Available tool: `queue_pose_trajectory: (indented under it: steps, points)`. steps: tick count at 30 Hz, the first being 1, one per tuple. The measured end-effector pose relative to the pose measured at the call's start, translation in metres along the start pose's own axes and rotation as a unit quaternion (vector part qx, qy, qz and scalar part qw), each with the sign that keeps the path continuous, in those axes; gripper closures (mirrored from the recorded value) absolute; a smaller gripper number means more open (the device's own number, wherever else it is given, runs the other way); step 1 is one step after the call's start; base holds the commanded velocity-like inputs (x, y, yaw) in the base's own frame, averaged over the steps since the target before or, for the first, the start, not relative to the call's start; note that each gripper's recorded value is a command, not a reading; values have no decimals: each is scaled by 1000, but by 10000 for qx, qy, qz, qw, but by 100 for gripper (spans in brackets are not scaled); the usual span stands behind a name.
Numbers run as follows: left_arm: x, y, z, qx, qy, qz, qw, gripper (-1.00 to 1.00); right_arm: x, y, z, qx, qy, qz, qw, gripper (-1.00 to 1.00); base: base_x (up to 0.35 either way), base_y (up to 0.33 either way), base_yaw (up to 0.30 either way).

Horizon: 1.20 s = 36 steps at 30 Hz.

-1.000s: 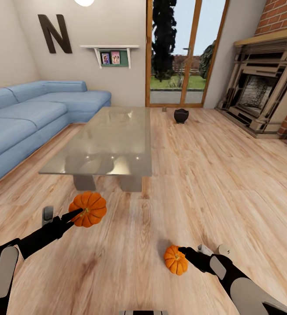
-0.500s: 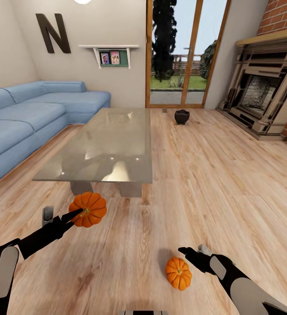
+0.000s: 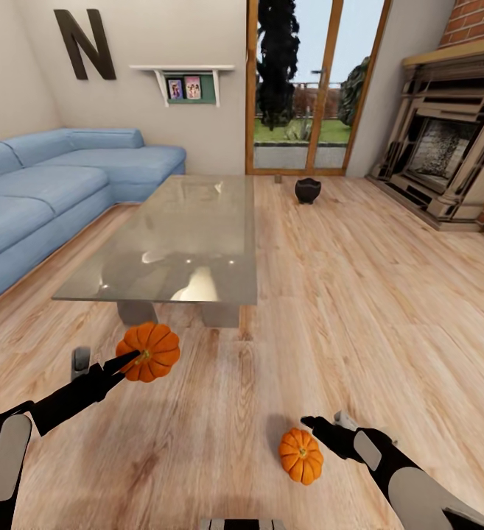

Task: Place each of the two pumpkins and all three candles from the living room inside a cabinet in the living room (use any cabinet), then make sure every cabinet is closed, and position the cauldron so it is next to a table in the living room.

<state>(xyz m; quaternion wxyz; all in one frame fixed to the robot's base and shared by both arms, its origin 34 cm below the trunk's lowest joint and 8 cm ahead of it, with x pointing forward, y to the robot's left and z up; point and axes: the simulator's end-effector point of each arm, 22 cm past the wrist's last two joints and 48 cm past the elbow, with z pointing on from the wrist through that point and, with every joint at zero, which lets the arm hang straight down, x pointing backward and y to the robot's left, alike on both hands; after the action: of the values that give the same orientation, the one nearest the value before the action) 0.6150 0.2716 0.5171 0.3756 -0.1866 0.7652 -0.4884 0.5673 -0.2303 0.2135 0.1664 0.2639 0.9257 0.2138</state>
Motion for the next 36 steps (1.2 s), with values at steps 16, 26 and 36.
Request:
queue_pose_trajectory:
  steps: [16, 26, 36]
  points:
    - [14, 33, 9, -216, 141, -192, 9995, 100, 23, -25, 20, 188, 265, 106, 9994, -100, 0, 0, 0]
    - [24, 53, 13, -348, 236, -323, 9986, 100, 30, -54, 26, 387, 373, 170, 9984, -100, 0, 0, 0]
    - [35, 72, 17, -458, 327, -450, 9974, 100, 41, -73, 34, 471, 489, 238, 9974, -100, 0, 0, 0]
